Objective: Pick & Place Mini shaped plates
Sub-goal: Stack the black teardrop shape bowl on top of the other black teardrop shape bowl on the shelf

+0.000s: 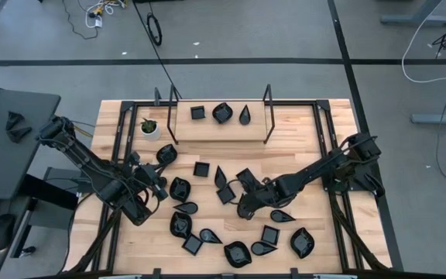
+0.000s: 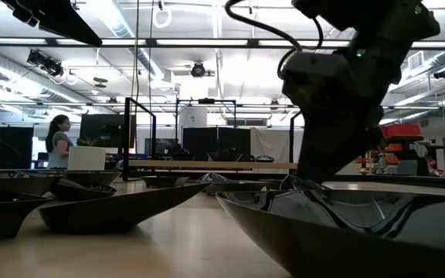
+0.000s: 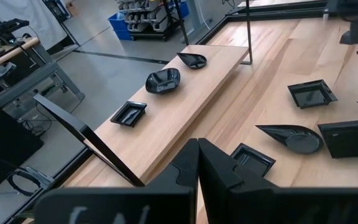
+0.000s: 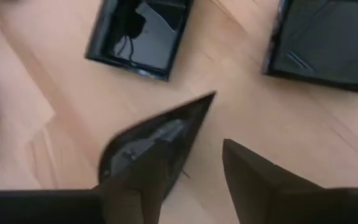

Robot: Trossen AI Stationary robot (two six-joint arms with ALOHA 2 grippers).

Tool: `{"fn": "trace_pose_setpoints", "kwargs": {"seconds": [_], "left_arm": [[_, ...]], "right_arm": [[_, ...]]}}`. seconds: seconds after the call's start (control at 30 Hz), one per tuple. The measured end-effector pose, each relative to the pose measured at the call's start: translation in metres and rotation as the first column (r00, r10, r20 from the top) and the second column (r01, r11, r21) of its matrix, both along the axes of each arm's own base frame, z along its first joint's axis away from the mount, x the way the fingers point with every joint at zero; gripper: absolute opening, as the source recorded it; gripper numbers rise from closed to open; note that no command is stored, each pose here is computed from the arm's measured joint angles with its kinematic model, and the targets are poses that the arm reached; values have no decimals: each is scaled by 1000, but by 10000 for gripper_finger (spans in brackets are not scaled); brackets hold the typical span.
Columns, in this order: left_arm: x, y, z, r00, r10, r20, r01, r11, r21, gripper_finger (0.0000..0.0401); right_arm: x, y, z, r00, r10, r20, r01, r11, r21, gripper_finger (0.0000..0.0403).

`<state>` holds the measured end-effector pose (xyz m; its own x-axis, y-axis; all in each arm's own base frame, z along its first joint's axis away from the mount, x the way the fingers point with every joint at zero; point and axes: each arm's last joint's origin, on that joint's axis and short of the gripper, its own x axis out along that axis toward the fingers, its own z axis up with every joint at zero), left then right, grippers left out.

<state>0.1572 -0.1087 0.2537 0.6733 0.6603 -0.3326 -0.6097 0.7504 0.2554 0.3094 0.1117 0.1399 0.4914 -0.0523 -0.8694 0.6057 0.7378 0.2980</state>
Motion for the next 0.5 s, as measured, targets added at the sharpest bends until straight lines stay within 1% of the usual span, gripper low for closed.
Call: {"fn": "trace_pose_setpoints", "kwargs": {"seconds": [0.1,0.2,0.37,0.5], "left_arm": [[0,0,0,1000,0,0,0,1000,0,14],[0,0,0,1000,0,1,0,1000,0,14],[0,0,0,1000,0,1,0,1000,0,14],[0,0,0,1000,0,1,0,1000,0,14]], "right_arm": [[-1,0,-4,1000,13,8,-13,1000,0,126],[2,1,-3,998,25,56,-26,1000,9,100],[1,0,-7,999,33,37,-32,999,-6,50],[1,0,-8,997,70,31,-70,997,-27,13]]}}
